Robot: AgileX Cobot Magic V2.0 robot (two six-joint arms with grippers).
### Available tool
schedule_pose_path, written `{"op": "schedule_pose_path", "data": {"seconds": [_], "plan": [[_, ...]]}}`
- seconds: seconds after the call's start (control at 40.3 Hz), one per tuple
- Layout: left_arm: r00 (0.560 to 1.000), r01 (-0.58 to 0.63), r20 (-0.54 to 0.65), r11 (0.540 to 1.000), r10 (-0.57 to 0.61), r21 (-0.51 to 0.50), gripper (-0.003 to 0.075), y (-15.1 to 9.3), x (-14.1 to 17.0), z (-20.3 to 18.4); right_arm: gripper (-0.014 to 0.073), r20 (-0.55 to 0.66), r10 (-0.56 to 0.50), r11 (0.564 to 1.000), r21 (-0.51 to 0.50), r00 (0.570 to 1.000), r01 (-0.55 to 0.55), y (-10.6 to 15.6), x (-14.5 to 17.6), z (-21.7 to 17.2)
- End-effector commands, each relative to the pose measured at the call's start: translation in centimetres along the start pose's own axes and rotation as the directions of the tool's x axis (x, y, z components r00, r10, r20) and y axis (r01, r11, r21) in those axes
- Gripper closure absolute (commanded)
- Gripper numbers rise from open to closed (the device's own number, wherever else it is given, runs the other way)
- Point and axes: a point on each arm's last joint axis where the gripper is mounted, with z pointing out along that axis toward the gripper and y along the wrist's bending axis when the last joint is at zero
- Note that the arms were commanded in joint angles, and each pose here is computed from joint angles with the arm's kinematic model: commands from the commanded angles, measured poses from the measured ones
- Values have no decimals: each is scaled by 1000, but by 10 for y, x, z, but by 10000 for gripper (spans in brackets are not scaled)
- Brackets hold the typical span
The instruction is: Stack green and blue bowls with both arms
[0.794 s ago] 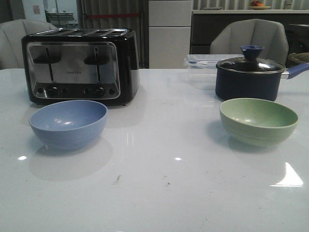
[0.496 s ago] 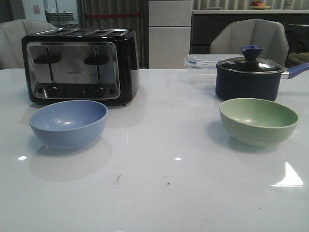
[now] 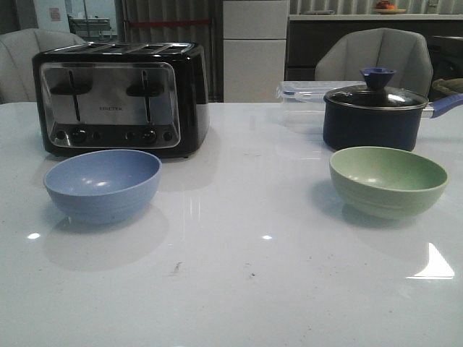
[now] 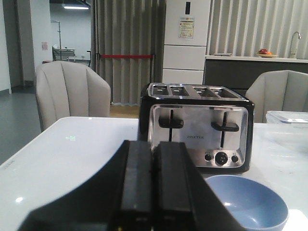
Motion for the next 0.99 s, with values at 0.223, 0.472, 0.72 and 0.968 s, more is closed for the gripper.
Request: {"op": "schedule_pose_path", "data": {"seconds": [0.223,0.472,0.72,0.968], "plan": [[964,4,264,1000,-9,20,627,-4,-108,-16,538,162,1,1000,-1,987,0,1,-100,-8],[999,-26,38,999,25,25,627,-6,-154,8,538,-32,0,1000,-2,1000,0,2,-142,15],[964,-27,-262,999,34,31,627,-7,-135,46,538,-313,1,1000,1,950,-1,2,-126,53],[880,-23,-473,999,36,34,627,-7,-109,72,538,-546,2,1000,3,838,-1,2,-95,85]]}}
